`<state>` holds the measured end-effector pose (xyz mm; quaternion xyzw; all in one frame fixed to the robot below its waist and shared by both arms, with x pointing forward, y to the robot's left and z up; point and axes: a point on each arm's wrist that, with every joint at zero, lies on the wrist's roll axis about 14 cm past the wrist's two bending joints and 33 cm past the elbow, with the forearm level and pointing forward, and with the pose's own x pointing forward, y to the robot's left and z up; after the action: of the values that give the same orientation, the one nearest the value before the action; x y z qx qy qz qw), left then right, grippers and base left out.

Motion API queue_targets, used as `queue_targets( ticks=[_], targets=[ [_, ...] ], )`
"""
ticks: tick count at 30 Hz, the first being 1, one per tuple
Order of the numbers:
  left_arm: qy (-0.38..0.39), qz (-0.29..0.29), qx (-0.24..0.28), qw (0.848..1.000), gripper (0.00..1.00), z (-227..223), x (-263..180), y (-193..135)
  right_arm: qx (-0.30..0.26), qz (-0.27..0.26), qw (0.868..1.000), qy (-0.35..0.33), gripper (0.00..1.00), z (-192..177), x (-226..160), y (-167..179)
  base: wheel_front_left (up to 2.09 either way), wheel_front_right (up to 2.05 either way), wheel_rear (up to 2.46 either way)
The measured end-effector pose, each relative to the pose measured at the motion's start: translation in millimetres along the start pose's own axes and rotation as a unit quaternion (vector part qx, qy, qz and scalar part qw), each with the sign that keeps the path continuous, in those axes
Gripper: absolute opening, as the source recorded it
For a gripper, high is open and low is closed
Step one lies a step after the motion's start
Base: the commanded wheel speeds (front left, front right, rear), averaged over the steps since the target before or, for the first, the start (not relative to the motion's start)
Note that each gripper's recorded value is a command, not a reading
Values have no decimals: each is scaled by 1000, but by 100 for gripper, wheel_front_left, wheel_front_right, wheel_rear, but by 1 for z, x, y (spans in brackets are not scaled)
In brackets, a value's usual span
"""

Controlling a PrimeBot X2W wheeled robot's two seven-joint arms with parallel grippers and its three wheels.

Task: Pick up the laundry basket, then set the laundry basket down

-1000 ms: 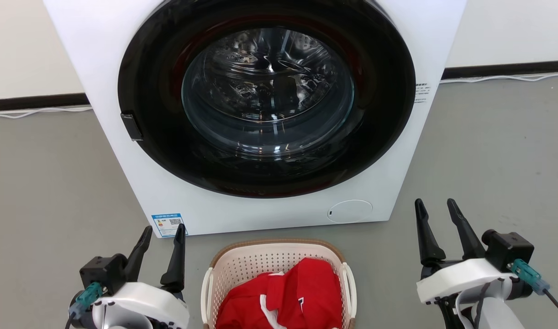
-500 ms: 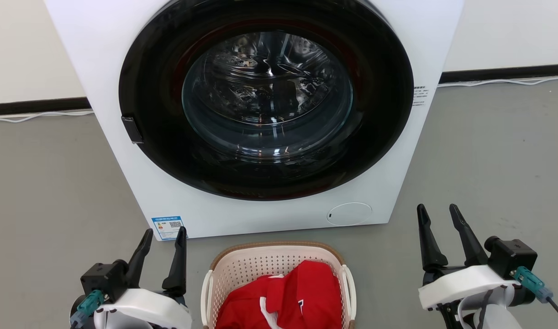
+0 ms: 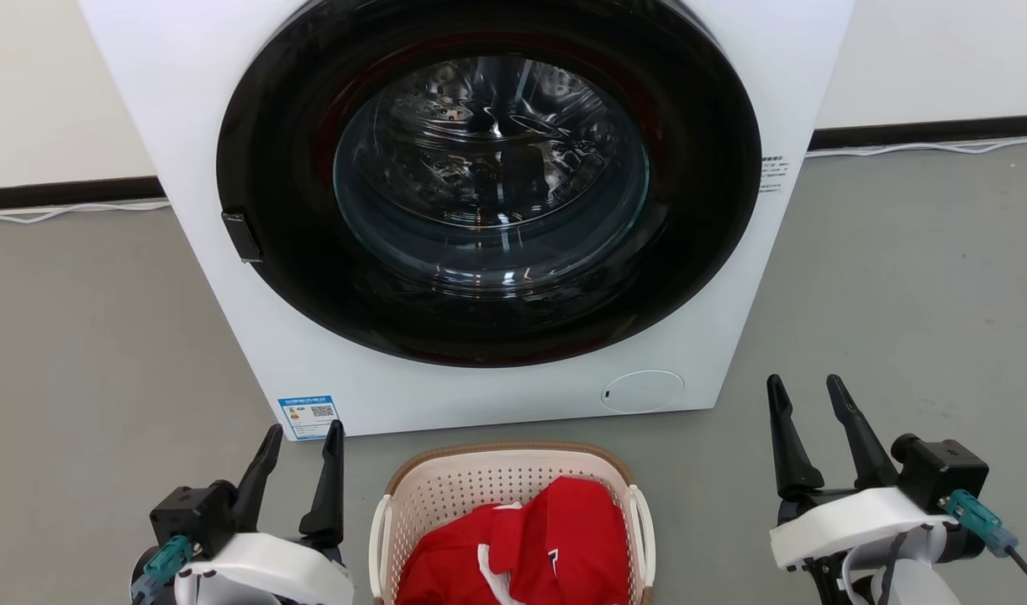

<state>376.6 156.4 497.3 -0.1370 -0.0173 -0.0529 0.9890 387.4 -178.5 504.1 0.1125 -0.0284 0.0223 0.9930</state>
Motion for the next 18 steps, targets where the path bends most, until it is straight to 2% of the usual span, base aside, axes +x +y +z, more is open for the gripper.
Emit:
queue_targets(
  ticks=[17,18],
  targets=[
    [6,0,-6,1000,100,-5,1,0,1,-1,1000,3,100,-2,0,0,0,0,0],
    [10,1,-7,1000,0,-8,0,0,1,-2,1000,7,0,-5,-1,-1,0,0,0]
  ],
)
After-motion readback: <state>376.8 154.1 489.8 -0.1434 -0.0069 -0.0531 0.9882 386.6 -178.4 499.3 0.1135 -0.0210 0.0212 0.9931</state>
